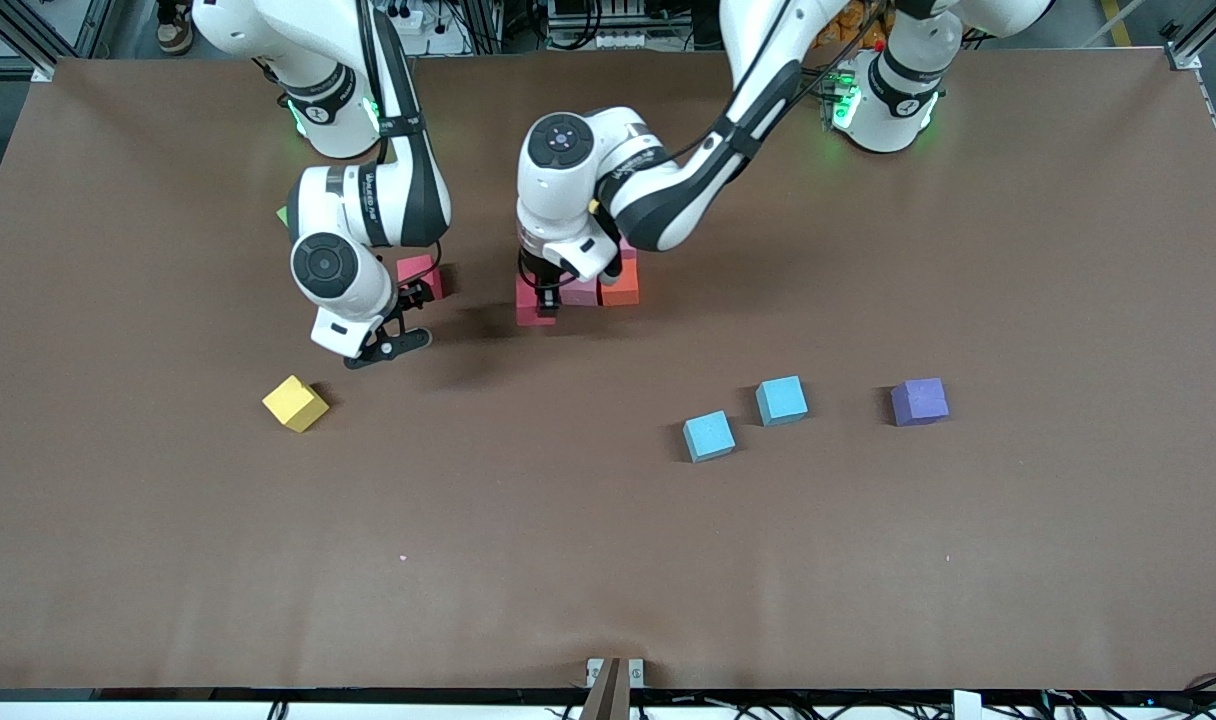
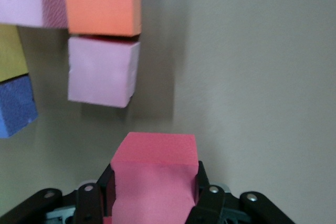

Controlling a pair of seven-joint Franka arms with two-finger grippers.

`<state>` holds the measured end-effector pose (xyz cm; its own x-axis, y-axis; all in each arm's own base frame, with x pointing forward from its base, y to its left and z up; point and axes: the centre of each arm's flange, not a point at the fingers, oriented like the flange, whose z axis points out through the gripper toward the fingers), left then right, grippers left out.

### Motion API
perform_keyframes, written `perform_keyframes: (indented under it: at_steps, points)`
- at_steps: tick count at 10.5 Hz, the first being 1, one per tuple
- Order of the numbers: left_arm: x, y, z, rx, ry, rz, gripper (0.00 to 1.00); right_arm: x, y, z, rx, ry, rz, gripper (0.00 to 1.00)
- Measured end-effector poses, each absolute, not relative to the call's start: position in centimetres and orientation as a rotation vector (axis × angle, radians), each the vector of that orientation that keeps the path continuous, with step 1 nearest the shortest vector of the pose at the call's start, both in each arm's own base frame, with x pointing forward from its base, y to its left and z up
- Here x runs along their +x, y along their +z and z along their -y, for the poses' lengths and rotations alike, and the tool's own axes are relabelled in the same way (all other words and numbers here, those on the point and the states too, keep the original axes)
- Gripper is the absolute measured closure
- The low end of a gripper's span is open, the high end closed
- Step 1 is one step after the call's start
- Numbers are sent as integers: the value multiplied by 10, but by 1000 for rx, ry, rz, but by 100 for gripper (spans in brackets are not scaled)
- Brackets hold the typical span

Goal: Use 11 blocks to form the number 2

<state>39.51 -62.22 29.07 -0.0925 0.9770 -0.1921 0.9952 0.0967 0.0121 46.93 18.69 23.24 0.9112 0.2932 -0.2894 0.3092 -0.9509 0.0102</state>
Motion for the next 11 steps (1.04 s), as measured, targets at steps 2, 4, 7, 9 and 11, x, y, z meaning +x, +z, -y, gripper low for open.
perform_keyframes:
  at_steps: [2, 4, 7, 9, 11]
  points:
    - [372, 280, 637, 2038, -188, -2195, 41, 458, 221, -179, 3070, -486, -386, 0]
    - [355, 268, 646, 2077, -188, -2184, 41, 451, 215, -180, 3124, -521, -317, 0]
    - [348, 249, 645, 2112, -180, -2193, 41, 442, 209, -185, 3169, -579, -262, 0]
    - [345, 233, 643, 2149, -173, -2189, 41, 431, 201, -184, 3159, -615, -259, 0]
    - [345, 221, 642, 2177, -169, -2182, 41, 424, 195, -181, 3149, -637, -251, 0]
